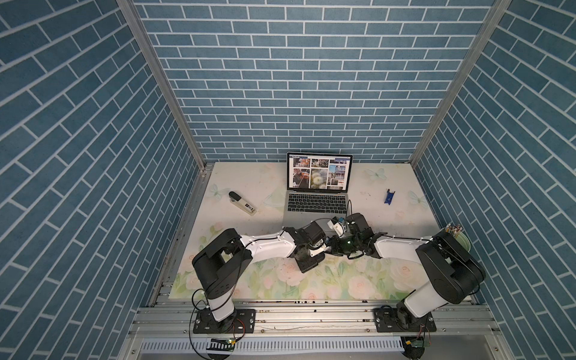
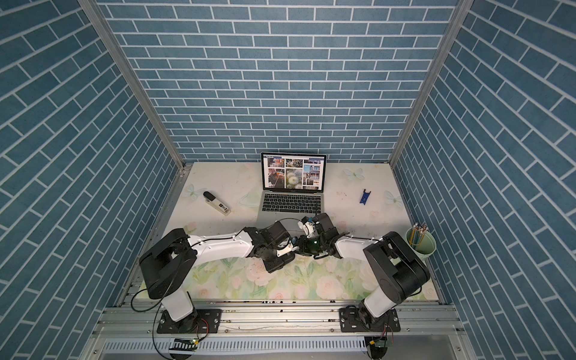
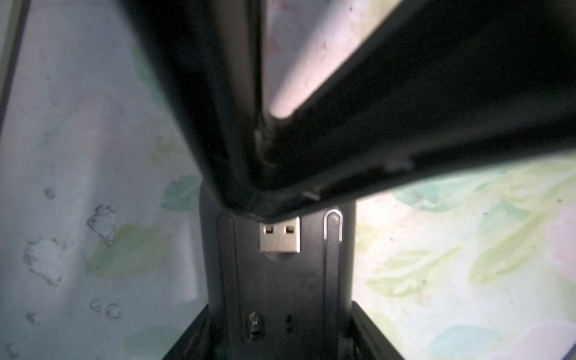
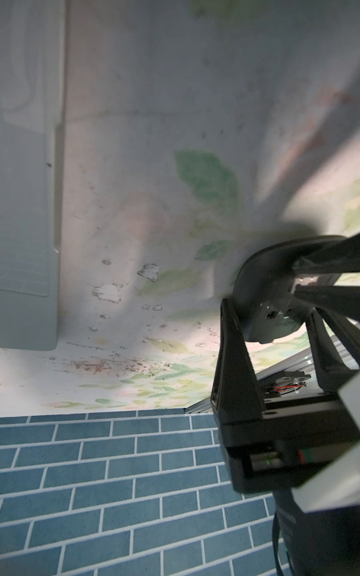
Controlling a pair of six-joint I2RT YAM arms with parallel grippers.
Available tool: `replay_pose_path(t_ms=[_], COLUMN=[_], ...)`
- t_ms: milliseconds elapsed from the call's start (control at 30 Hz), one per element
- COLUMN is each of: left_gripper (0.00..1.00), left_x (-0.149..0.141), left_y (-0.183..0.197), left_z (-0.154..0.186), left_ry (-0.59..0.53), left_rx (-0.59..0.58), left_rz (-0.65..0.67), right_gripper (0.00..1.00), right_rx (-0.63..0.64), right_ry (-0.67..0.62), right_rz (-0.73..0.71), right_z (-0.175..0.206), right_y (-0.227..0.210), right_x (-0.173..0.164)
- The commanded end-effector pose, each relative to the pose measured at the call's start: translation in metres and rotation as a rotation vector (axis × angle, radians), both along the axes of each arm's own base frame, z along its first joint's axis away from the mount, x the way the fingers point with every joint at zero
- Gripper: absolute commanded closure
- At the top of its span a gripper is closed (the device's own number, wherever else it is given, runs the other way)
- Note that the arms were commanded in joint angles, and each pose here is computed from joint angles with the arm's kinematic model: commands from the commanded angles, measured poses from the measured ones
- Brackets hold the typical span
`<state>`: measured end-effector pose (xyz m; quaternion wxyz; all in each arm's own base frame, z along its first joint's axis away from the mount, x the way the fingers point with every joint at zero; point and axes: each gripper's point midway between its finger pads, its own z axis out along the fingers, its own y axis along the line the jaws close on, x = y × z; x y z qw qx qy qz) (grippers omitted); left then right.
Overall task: Remove the wireless mouse receiver from the laptop
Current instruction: Insert the USB plug into the mouse.
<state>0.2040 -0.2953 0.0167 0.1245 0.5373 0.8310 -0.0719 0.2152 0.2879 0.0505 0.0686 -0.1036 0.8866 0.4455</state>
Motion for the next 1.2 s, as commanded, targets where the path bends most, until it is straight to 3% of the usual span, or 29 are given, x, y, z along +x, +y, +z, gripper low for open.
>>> replay_pose_path(t_ms=[0, 467, 700, 767, 900, 1033, 1167], left_gripper=[0.43, 0.43, 0.43, 0.43, 0.43, 0.43, 0.44], left_x=[-0.008, -0.008, -0.008, -0.007, -0.007, -0.005, -0.003], left_y=[0.014, 0.014, 0.015, 0.014, 0.013, 0.009, 0.004], left_z=[-0.022, -0.022, -0.02, -0.019, -0.02, -0.018, -0.014], left_ry=[0.001, 0.001, -0.005, -0.009, -0.011, -0.014, -0.026], left_rx=[0.077, 0.078, 0.074, 0.069, 0.062, 0.044, 0.026], left_rz=[-0.063, -0.061, -0.058, -0.058, -0.058, -0.055, -0.058], right_gripper=[0.83, 0.81, 0.75, 0.8, 1.0, 1.0, 1.0], right_rx=[-0.062, -0.136, -0.248, -0.255, -0.114, 0.102, 0.215], right_ry=[-0.001, -0.083, -0.194, -0.209, -0.204, -0.162, -0.148], right_rz=[0.031, 0.009, -0.148, -0.167, -0.113, -0.064, -0.033], right_z=[-0.018, -0.009, 0.016, 0.019, 0.024, 0.029, 0.033], right_y=[-0.003, -0.013, -0.071, -0.083, -0.074, -0.055, -0.046], right_x=[-0.007, 0.005, 0.035, 0.032, 0.009, -0.014, -0.02])
